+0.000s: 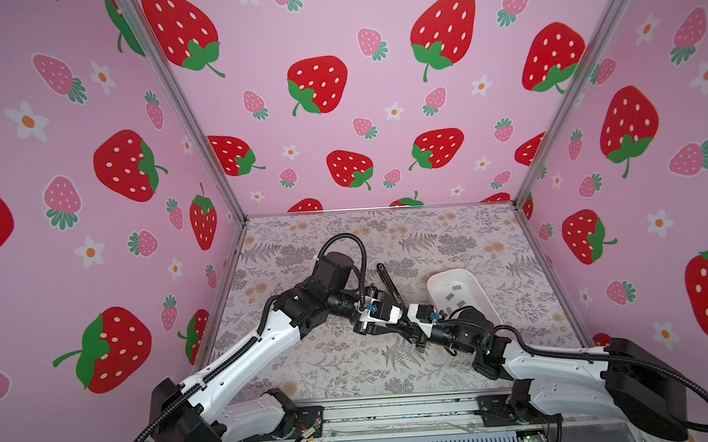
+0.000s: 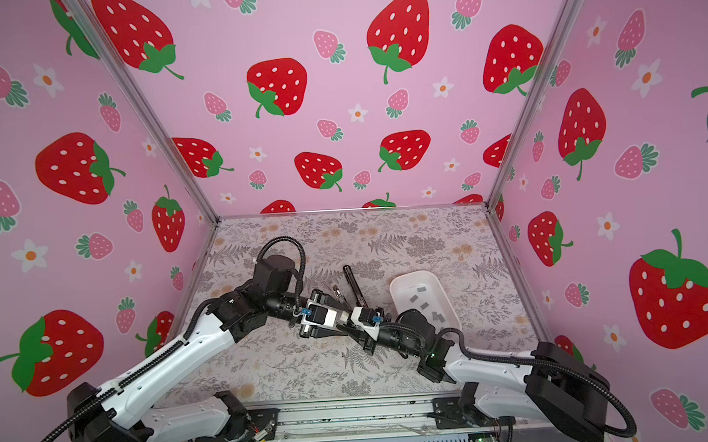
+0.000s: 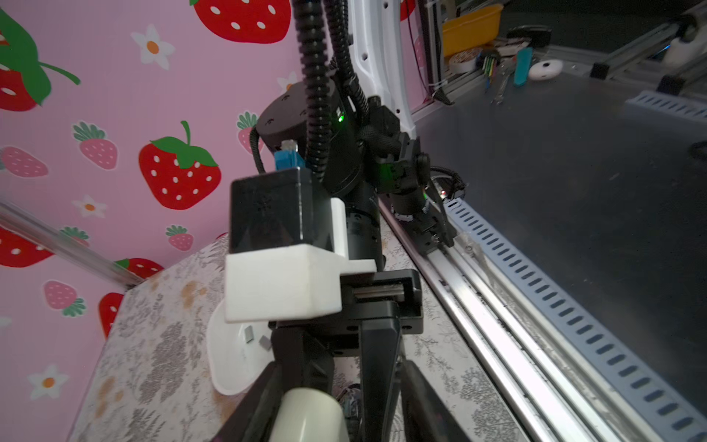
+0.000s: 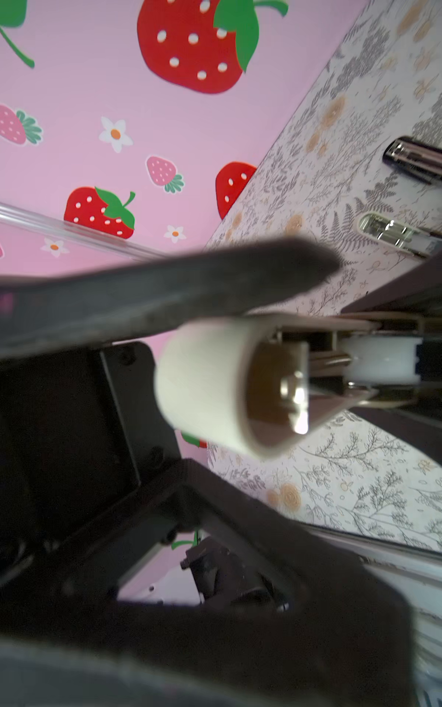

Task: Load the staples into the stapler
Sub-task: 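Open and pull back the left gripper while the right holds the piece by the stapler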

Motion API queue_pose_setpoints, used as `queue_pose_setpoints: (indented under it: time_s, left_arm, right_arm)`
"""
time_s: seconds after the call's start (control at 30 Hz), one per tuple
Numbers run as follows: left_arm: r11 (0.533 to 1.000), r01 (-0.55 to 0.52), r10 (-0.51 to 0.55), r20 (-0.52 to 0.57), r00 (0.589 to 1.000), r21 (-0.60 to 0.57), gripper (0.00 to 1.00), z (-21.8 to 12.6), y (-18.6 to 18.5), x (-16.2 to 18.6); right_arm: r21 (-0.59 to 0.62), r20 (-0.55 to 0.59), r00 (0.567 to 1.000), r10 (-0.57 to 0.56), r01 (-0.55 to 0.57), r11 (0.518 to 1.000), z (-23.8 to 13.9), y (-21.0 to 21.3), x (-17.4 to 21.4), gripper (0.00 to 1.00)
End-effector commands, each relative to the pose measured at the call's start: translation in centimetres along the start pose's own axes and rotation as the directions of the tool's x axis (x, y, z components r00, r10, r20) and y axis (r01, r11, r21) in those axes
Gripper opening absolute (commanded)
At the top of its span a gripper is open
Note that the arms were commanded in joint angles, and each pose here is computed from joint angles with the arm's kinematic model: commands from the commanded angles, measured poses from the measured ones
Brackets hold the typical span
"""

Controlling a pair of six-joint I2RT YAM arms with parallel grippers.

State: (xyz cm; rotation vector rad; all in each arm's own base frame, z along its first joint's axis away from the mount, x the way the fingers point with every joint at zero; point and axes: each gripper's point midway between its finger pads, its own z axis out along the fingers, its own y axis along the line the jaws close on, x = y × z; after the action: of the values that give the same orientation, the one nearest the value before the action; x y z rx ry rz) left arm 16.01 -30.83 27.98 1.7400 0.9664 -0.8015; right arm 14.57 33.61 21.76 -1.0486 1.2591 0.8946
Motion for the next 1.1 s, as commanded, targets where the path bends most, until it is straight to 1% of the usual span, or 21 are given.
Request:
queue_pose_setpoints:
  time_s: [0.0,0.03,0.1,0.13,0.17,0.2,0.23,0.27,0.3,0.33,0.4,0.47,0.53,0.57,0.63,0.73,0.8,0.87,0.93,1.03,1.07]
  left_arm:
    - [0.887,0.146,-0.146,0.034,0.989,-0.437,0.7,-1.8,7.9,-1.3]
    - [0.801,0.204,-0.204,0.064,0.977,-0.563,0.74,-3.4,10.0,-1.6]
    - [0.652,0.305,-0.285,0.149,0.947,-0.694,0.75,-6.6,11.9,-2.4]
    - [0.575,0.36,-0.324,0.2,0.925,-0.734,0.76,-8.2,12.4,-2.8]
    - [0.513,0.416,-0.362,0.25,0.898,-0.751,0.79,-9.5,12.3,-2.9]
    - [0.462,0.47,-0.398,0.298,0.868,-0.752,0.83,-10.4,12.0,-2.8]
    - [0.386,0.533,-0.446,0.353,0.822,-0.753,0.9,-11.3,11.5,-2.2]
    - [0.297,0.587,-0.495,0.405,0.769,-0.753,0.96,-12.3,10.9,-1.1]
    - [0.226,0.62,-0.53,0.439,0.725,-0.751,0.99,-12.8,10.2,0.2]
    - [0.17,0.637,-0.551,0.464,0.694,-0.752,0.99,-13.3,9.4,1.4]
    - [0.128,0.633,-0.572,0.464,0.676,-0.764,0.99,-13.5,7.7,3.7]
    - [0.072,0.612,-0.588,0.463,0.664,-0.787,0.99,-14.1,6.2,6.0]
    - [-0.01,0.576,-0.612,0.461,0.643,-0.817,0.99,-15.1,4.6,8.5]
    - [-0.036,0.564,-0.623,0.46,0.633,-0.825,0.99,-15.3,3.9,9.5]
    - [-0.061,0.525,-0.644,0.436,0.629,-0.849,0.99,-15.8,2.5,11.2]
    - [-0.13,0.466,-0.661,0.427,0.617,-0.875,0.99,-16.5,0.8,14.1]
    - [-0.175,0.425,-0.67,0.423,0.61,-0.888,0.99,-16.9,-0.2,16.0]
    - [-0.247,0.38,-0.674,0.44,0.594,-0.891,0.99,-17.6,-1.3,17.9]
    - [-0.308,0.34,-0.677,0.456,0.578,-0.888,0.99,-18.3,-2.2,19.3]
    - [-0.367,0.244,-0.708,0.44,0.552,-0.898,0.99,-19.6,-3.7,20.7]
    - [-0.361,0.208,-0.729,0.414,0.545,-0.909,0.99,-19.8,-4.2,21.2]
  right_arm:
    - [0.188,0.043,0.997,0.064,-0.071,0.98,-0.5,-3.6,-1.5,0.14]
    - [0.221,0.045,0.995,0.084,-0.092,0.971,-0.7,-4.2,-1.4,0.12]
    - [0.27,0.045,0.992,0.122,-0.13,0.954,-1.1,-5.2,-1.3,0.1]
    - [0.296,0.044,0.989,0.143,-0.149,0.943,-1.2,-5.7,-1.2,0.09]
    - [0.32,0.042,0.986,0.164,-0.168,0.932,-1.4,-6.2,-1.1,0.09]
    - [0.337,0.037,0.983,0.181,-0.183,0.924,-1.4,-6.5,-0.9,0.09]
    - [0.361,0.032,0.979,0.203,-0.201,0.911,-1.5,-6.9,-0.6,0.09]
    - [0.388,0.019,0.973,0.228,-0.217,0.896,-1.4,-7.4,-0.2,0.09]
    - [0.407,-0.001,0.97,0.245,-0.223,0.886,-1.3,-7.7,0.1,0.09]
    - [0.427,-0.024,0.965,0.263,-0.228,0.875,-1.1,-8.0,0.6,0.07]
    - [0.481,-0.071,0.948,0.309,-0.239,0.843,-0.7,-8.8,1.7,0.03]
    - [0.513,-0.136,0.925,0.355,-0.24,0.824,0.0,-9.2,3.0,0.0]
    - [0.512,-0.191,0.906,0.377,-0.235,0.826,0.9,-9.0,3.9,0.0]
    - [0.51,-0.2,0.903,0.381,-0.236,0.827,1.1,-9.0,4.1,0.0]
    - [0.51,-0.22,0.891,0.397,-0.242,0.825,1.6,-8.9,4.9,0.0]
    - [0.506,-0.267,0.869,0.417,-0.242,0.828,2.4,-8.6,6.0,0.0]
    - [0.497,-0.312,0.849,0.426,-0.237,0.835,3.1,-8.2,6.8,0.0]
    - [0.475,-0.352,0.834,0.424,-0.231,0.849,4.1,-7.4,7.5,0.0]
    - [0.451,-0.398,0.815,0.42,-0.225,0.864,5.2,-6.6,8.2,0.0]
    - [0.399,-0.476,0.787,0.393,-0.205,0.894,6.9,-4.6,9.2,0.0]
    - [0.384,-0.503,0.775,0.382,-0.196,0.902,7.5,-4.0,9.6,0.0]
